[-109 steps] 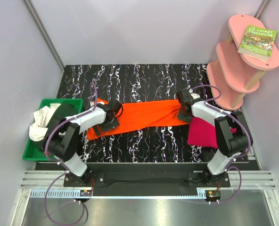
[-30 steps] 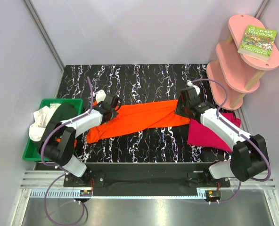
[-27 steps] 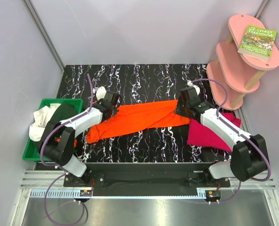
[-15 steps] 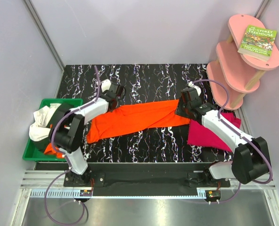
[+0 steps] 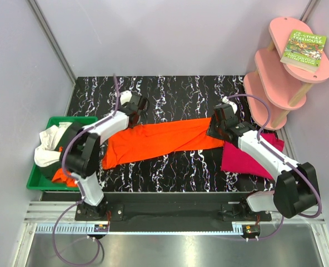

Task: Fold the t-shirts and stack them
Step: Fold the other side of the tshirt into a rectangle, then rotate the tshirt 80 degrees

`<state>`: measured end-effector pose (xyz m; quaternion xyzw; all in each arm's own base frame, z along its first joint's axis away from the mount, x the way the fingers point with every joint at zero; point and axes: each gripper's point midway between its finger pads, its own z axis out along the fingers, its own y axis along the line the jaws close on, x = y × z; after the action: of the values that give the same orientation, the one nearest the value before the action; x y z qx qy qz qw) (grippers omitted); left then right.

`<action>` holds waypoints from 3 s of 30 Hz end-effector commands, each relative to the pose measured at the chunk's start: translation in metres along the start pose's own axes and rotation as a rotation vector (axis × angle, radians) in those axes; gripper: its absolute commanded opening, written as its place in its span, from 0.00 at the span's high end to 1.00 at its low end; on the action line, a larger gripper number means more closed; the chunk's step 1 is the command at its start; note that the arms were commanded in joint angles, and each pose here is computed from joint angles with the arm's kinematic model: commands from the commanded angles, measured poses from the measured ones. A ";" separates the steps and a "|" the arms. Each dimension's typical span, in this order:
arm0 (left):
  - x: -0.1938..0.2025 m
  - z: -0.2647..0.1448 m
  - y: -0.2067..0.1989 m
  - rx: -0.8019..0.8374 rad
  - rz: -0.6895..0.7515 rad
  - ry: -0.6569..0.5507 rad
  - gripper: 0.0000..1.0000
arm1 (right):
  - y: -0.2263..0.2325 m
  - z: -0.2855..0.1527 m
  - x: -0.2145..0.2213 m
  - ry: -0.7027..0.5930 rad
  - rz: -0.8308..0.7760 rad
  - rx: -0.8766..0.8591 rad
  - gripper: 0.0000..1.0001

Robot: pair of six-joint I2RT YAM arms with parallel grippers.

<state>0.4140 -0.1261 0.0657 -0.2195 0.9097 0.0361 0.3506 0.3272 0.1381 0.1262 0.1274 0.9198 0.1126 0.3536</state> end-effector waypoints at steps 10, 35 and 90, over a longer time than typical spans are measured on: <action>0.036 -0.078 0.055 0.037 -0.104 0.022 0.24 | 0.008 0.034 0.015 0.073 0.042 0.020 0.60; 0.086 -0.014 0.089 -0.204 0.015 0.255 0.25 | -0.035 0.089 0.065 0.208 0.037 0.250 0.61; -0.091 0.062 -0.105 0.286 0.141 0.181 0.21 | 0.097 -0.005 0.189 0.667 -0.247 -0.246 0.59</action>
<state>0.5584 -0.1698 0.0767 -0.1072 0.9477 -0.0744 0.2913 0.1970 0.2768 0.0200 -0.0357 0.9786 0.1998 0.0344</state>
